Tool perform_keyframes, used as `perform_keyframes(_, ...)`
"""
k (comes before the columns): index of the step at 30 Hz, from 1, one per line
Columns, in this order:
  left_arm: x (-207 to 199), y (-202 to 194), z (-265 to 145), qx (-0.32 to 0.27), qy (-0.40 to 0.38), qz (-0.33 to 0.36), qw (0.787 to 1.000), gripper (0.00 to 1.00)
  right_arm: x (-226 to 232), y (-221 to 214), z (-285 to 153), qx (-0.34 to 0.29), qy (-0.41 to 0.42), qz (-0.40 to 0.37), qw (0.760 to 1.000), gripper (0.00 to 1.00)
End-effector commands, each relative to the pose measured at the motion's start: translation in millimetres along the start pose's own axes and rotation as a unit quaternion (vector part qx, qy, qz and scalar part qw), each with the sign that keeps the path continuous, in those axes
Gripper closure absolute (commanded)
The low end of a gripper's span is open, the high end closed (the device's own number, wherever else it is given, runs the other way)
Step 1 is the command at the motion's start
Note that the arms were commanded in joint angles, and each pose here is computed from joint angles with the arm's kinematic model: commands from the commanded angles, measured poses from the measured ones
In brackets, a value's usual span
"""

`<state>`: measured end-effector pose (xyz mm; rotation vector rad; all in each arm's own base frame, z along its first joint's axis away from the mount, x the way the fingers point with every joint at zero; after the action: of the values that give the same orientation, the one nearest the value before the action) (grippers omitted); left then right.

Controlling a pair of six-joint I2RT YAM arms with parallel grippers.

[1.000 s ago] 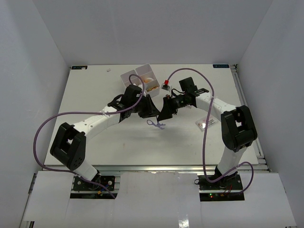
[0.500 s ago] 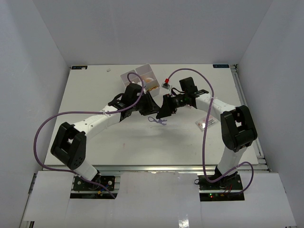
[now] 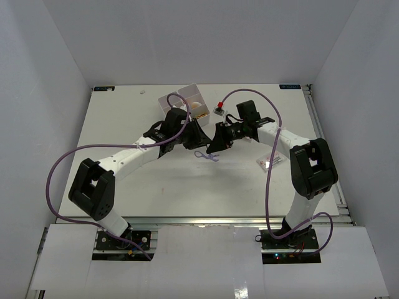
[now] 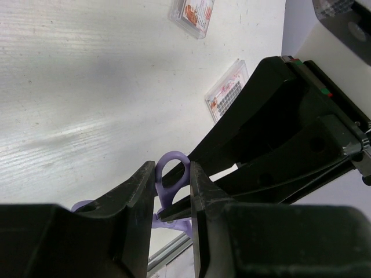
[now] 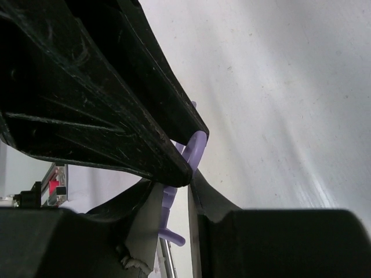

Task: Organize the makeup

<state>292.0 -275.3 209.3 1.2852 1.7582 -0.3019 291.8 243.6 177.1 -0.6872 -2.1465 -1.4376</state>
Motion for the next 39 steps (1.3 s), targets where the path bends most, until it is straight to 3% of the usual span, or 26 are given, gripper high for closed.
perform_keyframes(1,-16.8,9.0,-4.7,-0.022,-0.017,0.01,1.0,0.67,6.9,10.1,0.9,-0.008,0.02,-0.018,1.0,0.76)
perform_keyframes(5,-17.5,9.8,-6.4,-0.025,-0.017,0.018,0.999,0.65,6.6,11.2,0.1,-0.009,0.022,-0.027,0.999,0.83)
perform_keyframes(9,-20.1,10.5,-9.8,-0.026,-0.022,0.026,0.999,0.57,6.6,15.1,-2.5,-0.01,0.022,-0.04,0.999,0.87)
perform_keyframes(11,-22.6,11.7,-13.0,-0.03,-0.027,0.033,0.999,0.47,6.2,15.4,-2.4,-0.008,0.024,-0.043,0.999,0.88)
perform_keyframes(12,-24.7,13.3,-15.1,-0.035,-0.029,0.037,0.998,0.36,5.5,15.1,-3.2,-0.007,0.022,-0.047,0.999,0.89)
perform_keyframes(15,-32.5,18.7,-25.2,-0.052,-0.036,0.057,0.996,0.2,6.4,16.4,-4.7,-0.004,0.016,-0.051,0.999,0.89)
perform_keyframes(16,-35.9,22.4,-29.0,-0.064,-0.034,0.062,0.995,0.07,5.9,16.9,-5.2,-0.004,0.015,-0.068,0.998,0.89)
perform_keyframes(17,-39.5,24.8,-33.9,-0.071,-0.036,0.073,0.994,0.03,5.9,17.6,-5.8,-0.004,0.016,-0.071,0.997,0.89)
perform_keyframes(26,-50.7,54.3,-88.4,-0.169,0.005,0.142,0.975,0.02,2.8,44.3,-15.0,-0.002,-0.036,-0.147,0.988,0.89)
perform_keyframes(30,-41.3,58.5,-138.7,-0.227,0.026,0.178,0.957,0.02,-8.0,73.9,-20.8,-0.002,-0.083,-0.195,0.977,0.89)
perform_keyframes(35,-0.5,46.3,-187.5,-0.274,0.07,0.204,0.937,0.02,-33.0,136.1,-28.6,-0.015,-0.177,-0.294,0.939,0.9)
perform_keyframes(39,32.6,28.3,-200.6,-0.282,0.095,0.201,0.933,0.02,-58.3,183.1,-31.5,-0.023,-0.24,-0.373,0.896,0.9)
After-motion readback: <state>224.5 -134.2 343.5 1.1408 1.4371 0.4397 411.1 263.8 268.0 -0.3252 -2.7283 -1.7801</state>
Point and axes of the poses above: each gripper's point midway between its finger pads, its own z axis out along the fingers, its own x axis along the line the jaws close on, y = z × x, the point moved 7 cm from there along -z, back along the fingers, and after that the axes turned 9 degrees about -z, right-handed, at the moved point
